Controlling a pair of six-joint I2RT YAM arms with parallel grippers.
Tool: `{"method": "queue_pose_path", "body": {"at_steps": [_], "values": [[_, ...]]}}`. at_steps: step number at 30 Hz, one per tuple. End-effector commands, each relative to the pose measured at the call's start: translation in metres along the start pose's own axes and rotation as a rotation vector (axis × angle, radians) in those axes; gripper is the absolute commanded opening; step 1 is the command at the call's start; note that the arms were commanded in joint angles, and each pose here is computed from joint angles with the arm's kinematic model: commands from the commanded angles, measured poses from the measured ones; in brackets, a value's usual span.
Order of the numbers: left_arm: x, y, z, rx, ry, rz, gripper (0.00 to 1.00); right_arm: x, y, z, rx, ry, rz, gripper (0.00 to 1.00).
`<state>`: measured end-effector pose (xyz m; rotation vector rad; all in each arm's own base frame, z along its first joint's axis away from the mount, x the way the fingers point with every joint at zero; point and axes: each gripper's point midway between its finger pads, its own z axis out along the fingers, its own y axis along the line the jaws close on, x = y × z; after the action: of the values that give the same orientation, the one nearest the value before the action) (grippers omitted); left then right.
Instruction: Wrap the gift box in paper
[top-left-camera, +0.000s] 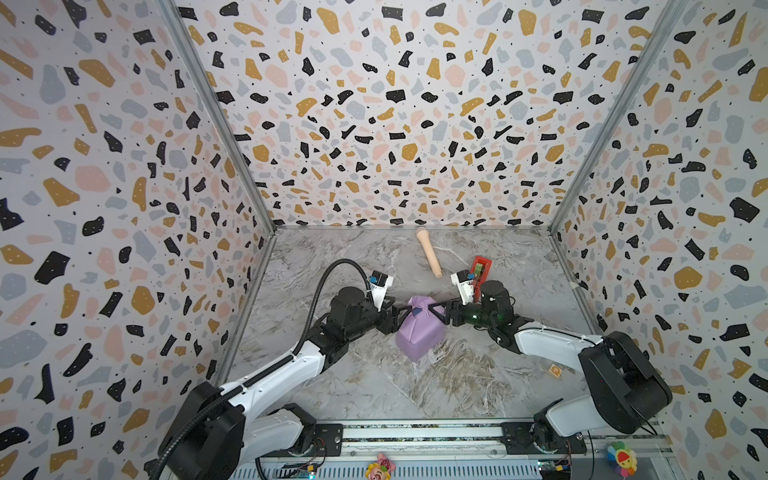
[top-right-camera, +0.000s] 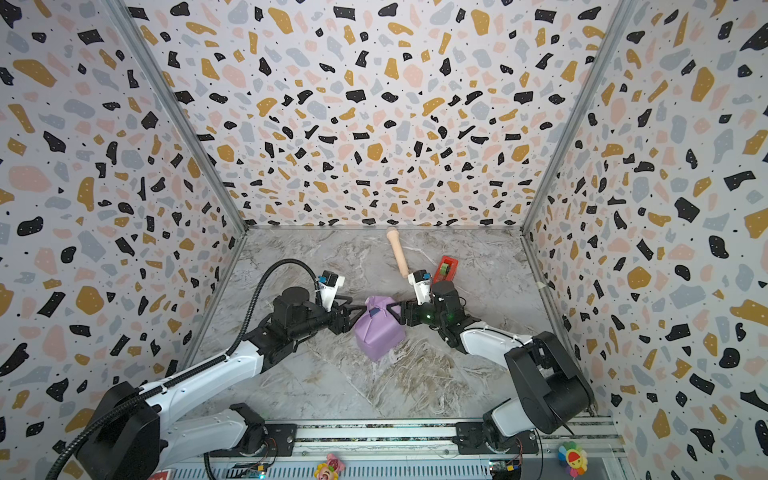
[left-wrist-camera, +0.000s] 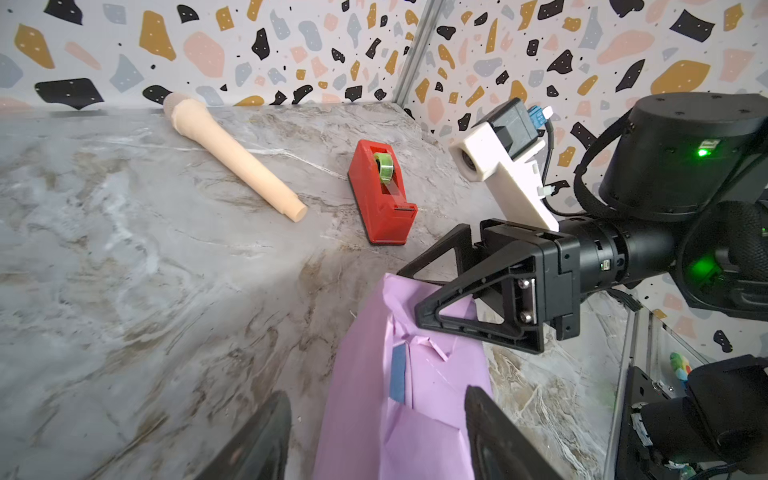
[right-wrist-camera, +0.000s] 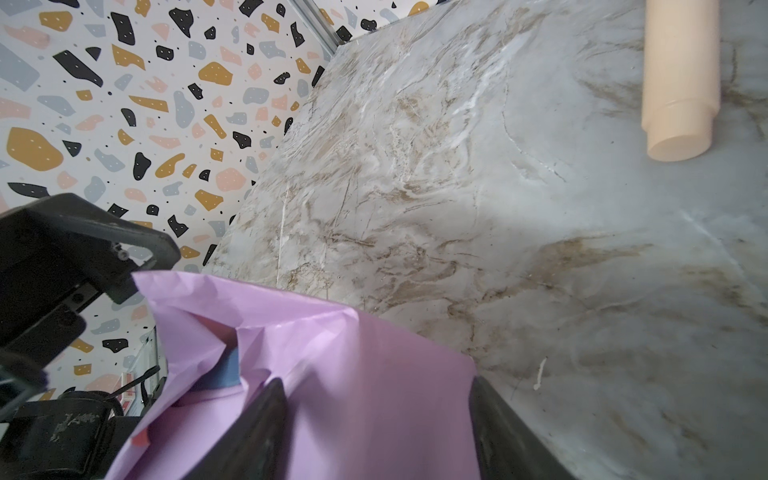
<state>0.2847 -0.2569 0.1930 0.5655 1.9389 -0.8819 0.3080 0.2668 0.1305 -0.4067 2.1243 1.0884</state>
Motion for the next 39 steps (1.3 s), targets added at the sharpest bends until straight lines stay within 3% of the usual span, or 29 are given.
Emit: {"method": "queue_pose_path", "body": {"at_steps": [1,5,12,27,33,39], "values": [[-0.022,-0.017,0.007,0.069,-0.033,0.052,0.61,0.04,-0.019,0.001,0.067,0.126,0.04,0.69],[-0.028,-0.015,0.02,0.055,-0.018,0.073,0.5,0.039,-0.018,0.002,0.064,0.127,0.039,0.69],[-0.026,-0.02,0.035,0.071,0.028,0.104,0.23,0.037,-0.017,0.003,0.061,0.123,0.039,0.69],[-0.008,-0.011,0.041,0.017,0.102,0.122,0.22,0.037,-0.014,0.003,0.059,0.123,0.037,0.69],[-0.015,-0.027,0.041,0.06,0.086,0.143,0.01,0.038,-0.014,0.003,0.062,0.126,0.044,0.69],[-0.002,-0.045,0.046,0.105,0.12,0.173,0.0,0.04,-0.015,0.003,0.077,0.118,0.081,0.69]]}}
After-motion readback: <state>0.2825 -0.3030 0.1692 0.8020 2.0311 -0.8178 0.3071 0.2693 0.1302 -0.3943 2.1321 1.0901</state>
